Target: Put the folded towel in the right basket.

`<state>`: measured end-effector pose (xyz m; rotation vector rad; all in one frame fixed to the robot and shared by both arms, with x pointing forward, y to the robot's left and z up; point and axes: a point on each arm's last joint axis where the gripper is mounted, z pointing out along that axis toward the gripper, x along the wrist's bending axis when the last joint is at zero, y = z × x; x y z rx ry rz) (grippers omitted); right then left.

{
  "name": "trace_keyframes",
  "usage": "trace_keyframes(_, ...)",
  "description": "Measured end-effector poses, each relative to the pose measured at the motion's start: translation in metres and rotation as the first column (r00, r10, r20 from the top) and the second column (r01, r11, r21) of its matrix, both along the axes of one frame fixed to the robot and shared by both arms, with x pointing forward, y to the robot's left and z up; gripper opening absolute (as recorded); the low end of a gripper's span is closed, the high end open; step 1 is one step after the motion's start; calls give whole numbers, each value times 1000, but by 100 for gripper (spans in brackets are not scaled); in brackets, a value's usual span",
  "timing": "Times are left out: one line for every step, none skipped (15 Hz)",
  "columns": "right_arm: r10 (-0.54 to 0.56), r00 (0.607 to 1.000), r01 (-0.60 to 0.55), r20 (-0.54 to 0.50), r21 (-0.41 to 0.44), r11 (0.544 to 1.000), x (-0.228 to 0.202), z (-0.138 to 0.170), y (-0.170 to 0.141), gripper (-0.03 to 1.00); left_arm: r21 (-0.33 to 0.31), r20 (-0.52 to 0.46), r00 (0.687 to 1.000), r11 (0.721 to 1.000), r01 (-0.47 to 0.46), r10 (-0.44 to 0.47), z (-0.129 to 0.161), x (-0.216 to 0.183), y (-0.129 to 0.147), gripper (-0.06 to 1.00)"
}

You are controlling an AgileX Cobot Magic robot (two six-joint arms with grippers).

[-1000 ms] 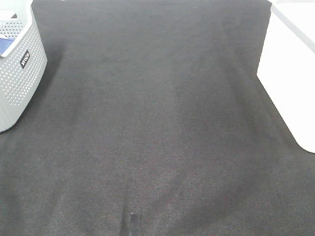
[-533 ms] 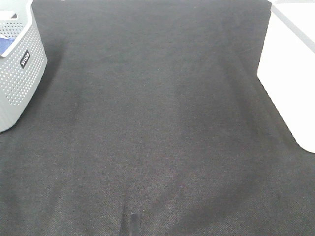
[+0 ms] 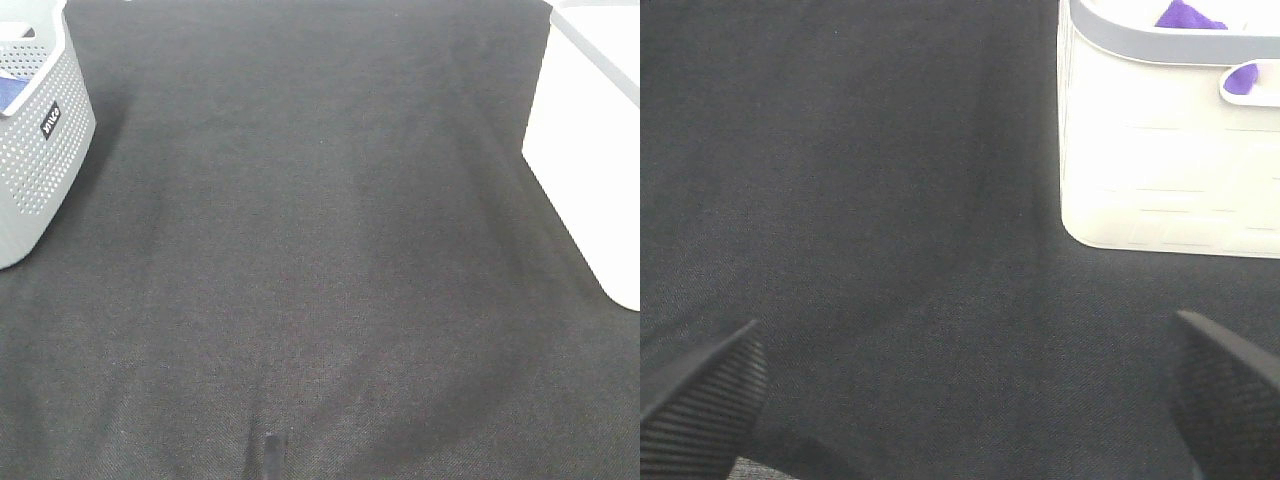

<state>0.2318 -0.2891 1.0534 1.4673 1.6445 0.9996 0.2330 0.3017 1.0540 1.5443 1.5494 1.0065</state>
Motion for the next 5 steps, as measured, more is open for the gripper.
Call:
trace_keyframes(-1,1000,1,1,2,1000,0,0,0,99,0,0,1000,1000,0,0,0,0,0,99)
trace_keyframes(-1,1000,1,1,2,1000,0,0,0,99,0,0,1000,1000,0,0,0,0,0,99)
trace_keyframes(-1,1000,1,1,2,1000,0,0,0,99,0,0,1000,1000,0,0,0,0,0,99)
trace_keyframes(-1,1000,1,2,2,1000,0,0,0,99,0,0,1000,1000,0,0,0,0,0,99)
trace_keyframes(-1,1000,1,2,2,1000,0,0,0,99,0,0,1000,1000,0,0,0,0,0,99)
